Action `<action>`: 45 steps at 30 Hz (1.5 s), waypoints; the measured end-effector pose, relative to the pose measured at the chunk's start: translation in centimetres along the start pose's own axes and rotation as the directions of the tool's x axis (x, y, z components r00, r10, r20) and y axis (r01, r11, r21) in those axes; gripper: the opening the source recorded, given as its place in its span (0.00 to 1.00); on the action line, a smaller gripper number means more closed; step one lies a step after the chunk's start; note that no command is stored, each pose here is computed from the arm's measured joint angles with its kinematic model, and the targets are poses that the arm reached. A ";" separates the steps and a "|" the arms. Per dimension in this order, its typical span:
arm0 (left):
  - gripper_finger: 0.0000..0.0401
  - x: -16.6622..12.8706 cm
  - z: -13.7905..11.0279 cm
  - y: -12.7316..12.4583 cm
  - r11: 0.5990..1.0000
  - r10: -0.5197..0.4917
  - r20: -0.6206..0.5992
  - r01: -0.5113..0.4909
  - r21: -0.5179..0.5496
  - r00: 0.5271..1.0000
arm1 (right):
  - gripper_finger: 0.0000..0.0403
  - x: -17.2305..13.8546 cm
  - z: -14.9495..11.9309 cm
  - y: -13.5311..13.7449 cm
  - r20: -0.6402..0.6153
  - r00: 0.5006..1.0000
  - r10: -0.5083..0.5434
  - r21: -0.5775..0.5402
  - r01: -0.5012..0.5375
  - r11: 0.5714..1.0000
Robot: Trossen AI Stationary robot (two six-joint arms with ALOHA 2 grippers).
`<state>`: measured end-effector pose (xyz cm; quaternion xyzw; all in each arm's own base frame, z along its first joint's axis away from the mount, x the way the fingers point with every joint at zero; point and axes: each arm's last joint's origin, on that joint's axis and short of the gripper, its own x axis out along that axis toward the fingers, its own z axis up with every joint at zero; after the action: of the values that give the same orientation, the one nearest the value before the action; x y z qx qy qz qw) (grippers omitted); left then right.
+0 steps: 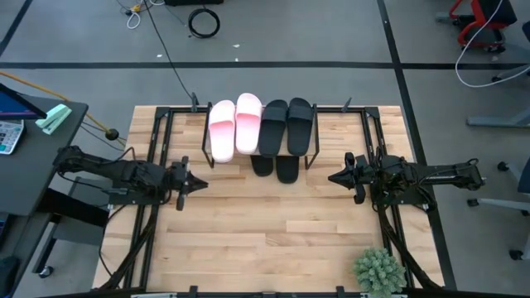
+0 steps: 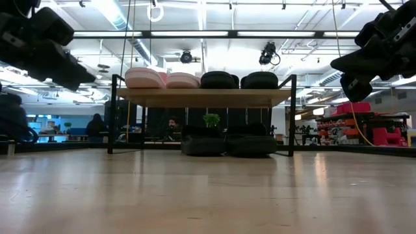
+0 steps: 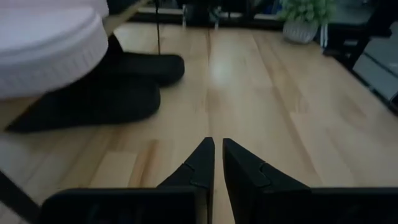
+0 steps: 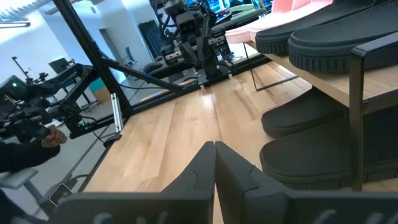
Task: Pick and place slides into the shelf
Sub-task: Return to Home Position
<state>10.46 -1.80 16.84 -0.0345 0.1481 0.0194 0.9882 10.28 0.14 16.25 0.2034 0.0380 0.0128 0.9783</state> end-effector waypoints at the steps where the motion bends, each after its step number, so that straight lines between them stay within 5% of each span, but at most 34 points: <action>1: 0.10 0.0 -0.1 0.0 1.000 0.002 -0.013 -0.002 0.000 1.000 | 0.03 0.0 0.0 0.0 0.000 1.000 0.000 0.000 0.000 1.000; 20: 0.08 0.0 0.2 0.0 1.000 -0.006 0.023 0.007 -0.009 1.000 | 0.03 0.0 0.0 0.0 0.000 1.000 0.000 0.000 0.000 1.000; 27: 0.10 -0.2 1.6 -0.5 0.992 -0.126 0.152 0.120 0.051 0.980 | 0.03 0.0 0.0 0.0 0.000 1.000 0.000 0.000 0.000 1.000; 34: 0.08 -0.2 1.6 -0.9 0.957 -0.276 0.134 0.259 0.127 0.952 | 0.03 0.0 0.0 0.0 0.000 1.000 0.000 0.000 0.000 1.000; 40: 0.08 0.0 1.0 -0.9 0.956 -0.281 0.148 0.264 0.125 0.948 | 0.03 0.0 0.0 0.0 0.000 1.000 0.000 0.000 0.000 1.000; 45: 0.10 0.3 0.0 -0.9 0.961 -0.276 0.100 0.275 0.019 0.956 | 0.03 0.0 0.0 0.0 0.000 1.000 0.000 0.000 0.000 1.000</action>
<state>10.79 -2.66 16.78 -0.0513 0.0914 -0.1171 0.9876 10.28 0.13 16.25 0.2034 0.0382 0.0126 0.9783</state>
